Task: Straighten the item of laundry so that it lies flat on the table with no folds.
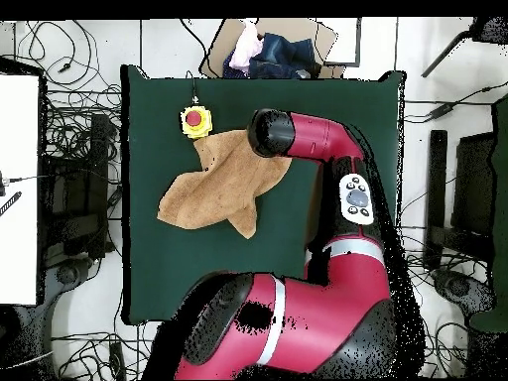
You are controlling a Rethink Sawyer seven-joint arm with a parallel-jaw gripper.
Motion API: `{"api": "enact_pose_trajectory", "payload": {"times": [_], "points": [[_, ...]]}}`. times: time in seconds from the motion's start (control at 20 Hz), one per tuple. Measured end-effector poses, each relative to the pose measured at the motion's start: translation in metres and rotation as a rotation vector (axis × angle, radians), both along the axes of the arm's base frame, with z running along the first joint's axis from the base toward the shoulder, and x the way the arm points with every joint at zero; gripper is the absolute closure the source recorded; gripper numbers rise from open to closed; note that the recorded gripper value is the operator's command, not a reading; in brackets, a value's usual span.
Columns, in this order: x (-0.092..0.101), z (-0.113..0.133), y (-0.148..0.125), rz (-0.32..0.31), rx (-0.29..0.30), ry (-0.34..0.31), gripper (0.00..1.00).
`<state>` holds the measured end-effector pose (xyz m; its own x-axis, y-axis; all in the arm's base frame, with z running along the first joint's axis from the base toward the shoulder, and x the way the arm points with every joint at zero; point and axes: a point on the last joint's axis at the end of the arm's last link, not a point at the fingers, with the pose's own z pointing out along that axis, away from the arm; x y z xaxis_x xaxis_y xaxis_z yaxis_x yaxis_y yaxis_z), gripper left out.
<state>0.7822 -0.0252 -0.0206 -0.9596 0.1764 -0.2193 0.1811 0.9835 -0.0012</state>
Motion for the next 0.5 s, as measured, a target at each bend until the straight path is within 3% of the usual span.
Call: {"api": "enact_pose_trajectory", "payload": {"times": [0.5], "points": [[-0.0071, 0.0023, 0.0023, 0.002, 0.003, 0.013, 0.00]]}}
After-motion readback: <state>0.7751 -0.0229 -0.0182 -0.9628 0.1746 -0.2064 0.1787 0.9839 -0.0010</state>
